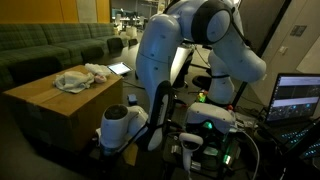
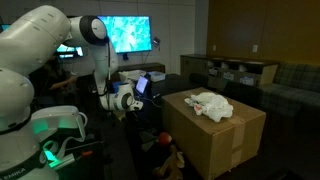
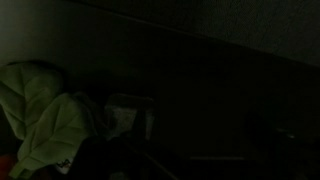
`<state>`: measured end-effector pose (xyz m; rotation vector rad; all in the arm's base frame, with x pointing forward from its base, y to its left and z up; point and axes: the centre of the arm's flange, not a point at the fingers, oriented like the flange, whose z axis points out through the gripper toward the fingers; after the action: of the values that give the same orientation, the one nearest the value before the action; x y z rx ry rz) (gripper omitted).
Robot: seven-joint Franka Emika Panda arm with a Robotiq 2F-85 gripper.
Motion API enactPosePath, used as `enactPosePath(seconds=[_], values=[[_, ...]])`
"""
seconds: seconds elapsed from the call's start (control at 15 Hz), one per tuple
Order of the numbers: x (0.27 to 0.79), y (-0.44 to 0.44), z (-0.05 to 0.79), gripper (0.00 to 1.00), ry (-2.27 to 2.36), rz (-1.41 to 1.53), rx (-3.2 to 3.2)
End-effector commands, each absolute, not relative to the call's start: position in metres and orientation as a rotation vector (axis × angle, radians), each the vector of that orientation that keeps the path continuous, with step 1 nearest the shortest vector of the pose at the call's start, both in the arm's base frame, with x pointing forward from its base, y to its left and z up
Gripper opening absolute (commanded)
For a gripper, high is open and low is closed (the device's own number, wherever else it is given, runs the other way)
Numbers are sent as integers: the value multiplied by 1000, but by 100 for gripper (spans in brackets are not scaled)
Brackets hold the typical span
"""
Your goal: Put the objects on the table onto the box and the objects on the box onto the table
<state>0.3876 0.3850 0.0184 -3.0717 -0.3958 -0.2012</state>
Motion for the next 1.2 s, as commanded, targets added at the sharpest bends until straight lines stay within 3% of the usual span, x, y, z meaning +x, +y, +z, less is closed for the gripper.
enactPosePath(seconds=[0.0, 1.13], values=[[405, 383, 17, 100, -382, -220, -3037], [420, 337, -14, 100, -340, -169, -3047]])
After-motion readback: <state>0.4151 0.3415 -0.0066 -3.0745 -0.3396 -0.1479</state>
